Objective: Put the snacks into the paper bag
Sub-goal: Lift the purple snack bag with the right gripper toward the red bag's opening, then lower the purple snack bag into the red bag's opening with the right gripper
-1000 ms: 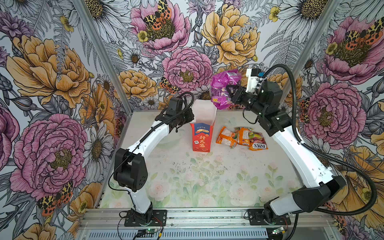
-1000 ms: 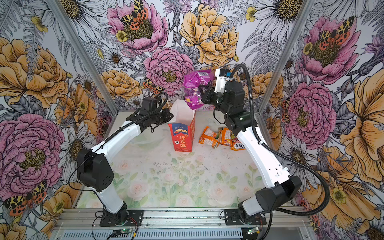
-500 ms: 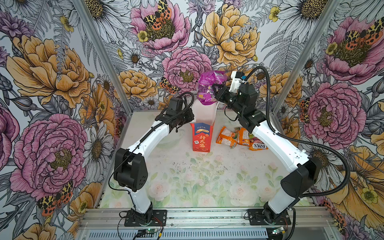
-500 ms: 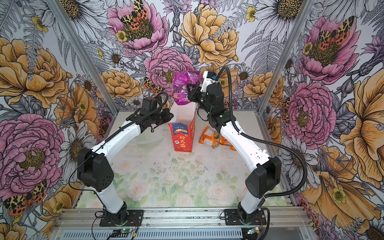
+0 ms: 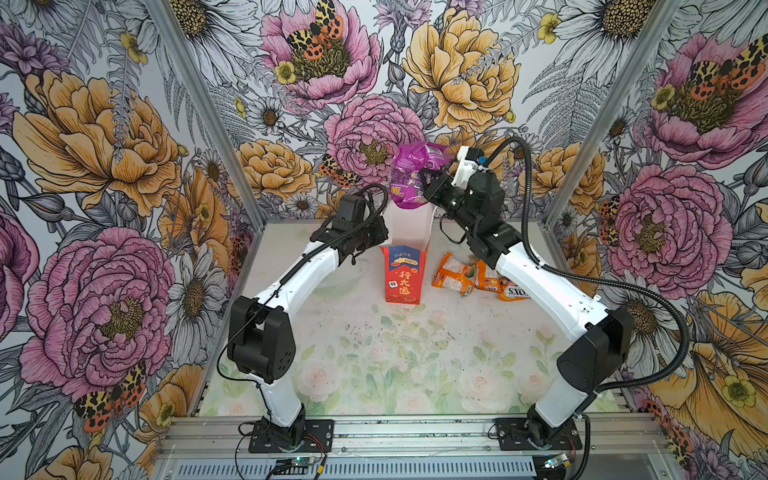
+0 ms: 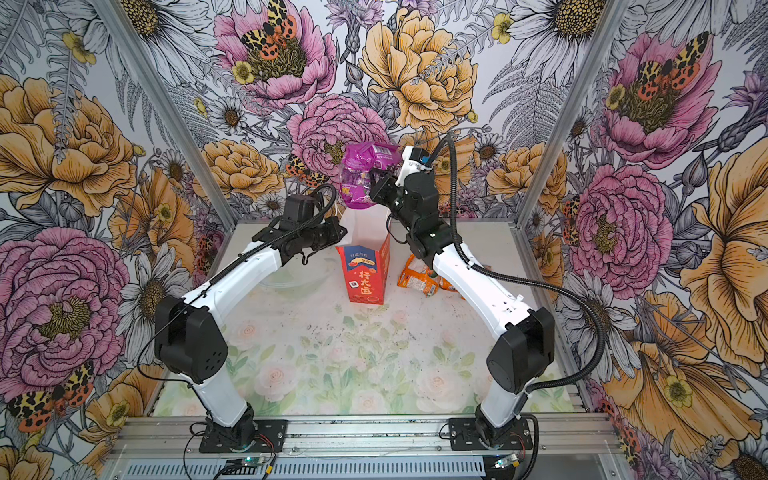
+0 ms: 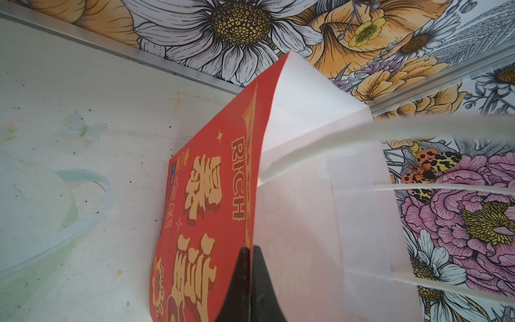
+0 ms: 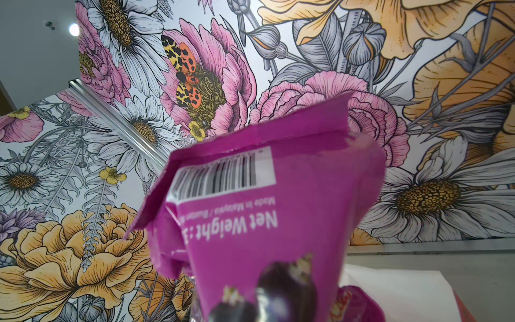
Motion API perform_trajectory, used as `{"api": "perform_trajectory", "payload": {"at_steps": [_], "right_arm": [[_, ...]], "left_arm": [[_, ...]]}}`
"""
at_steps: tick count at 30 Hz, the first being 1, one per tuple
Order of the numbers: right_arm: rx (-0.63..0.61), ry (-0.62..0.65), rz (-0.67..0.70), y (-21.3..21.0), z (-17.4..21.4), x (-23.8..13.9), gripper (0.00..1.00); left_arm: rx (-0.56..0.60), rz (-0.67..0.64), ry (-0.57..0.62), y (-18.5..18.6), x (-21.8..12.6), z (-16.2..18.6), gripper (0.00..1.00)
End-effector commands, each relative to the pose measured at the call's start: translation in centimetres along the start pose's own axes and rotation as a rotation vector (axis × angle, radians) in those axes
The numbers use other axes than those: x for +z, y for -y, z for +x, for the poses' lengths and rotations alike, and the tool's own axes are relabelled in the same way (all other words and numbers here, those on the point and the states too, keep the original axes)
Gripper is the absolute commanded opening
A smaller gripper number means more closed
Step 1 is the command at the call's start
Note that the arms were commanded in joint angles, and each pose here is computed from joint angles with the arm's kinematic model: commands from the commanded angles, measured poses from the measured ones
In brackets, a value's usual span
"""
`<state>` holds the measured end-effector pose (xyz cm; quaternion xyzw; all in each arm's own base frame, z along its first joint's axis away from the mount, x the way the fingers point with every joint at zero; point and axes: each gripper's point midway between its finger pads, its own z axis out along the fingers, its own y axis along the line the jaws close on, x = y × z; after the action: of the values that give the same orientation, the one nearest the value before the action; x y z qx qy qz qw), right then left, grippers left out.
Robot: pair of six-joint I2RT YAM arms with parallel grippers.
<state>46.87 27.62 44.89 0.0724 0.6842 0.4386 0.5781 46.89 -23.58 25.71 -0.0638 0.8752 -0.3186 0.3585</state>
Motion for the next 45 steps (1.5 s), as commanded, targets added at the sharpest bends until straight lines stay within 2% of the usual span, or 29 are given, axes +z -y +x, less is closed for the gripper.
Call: {"api": "perform_trajectory", "payload": {"at_steps": [1, 23, 45], "right_arm": [[0.007, 0.12, -0.071, -2.4, -2.7, -0.6, 0.0], [0.032, 0.098, 0.036, -0.4, 0.7, -1.0, 0.0], [0.007, 0.127, 0.125, 0.5, 2.1, -2.2, 0.0]], "left_arm": [[-0.005, -0.01, -0.008, -0.2, 0.4, 0.5, 0.0], [-0.006, -0.016, 0.002, -0.2, 0.2, 0.3, 0.0], [-0.011, -0.017, 0.009, -0.1, 0.0, 0.2, 0.0]]}}
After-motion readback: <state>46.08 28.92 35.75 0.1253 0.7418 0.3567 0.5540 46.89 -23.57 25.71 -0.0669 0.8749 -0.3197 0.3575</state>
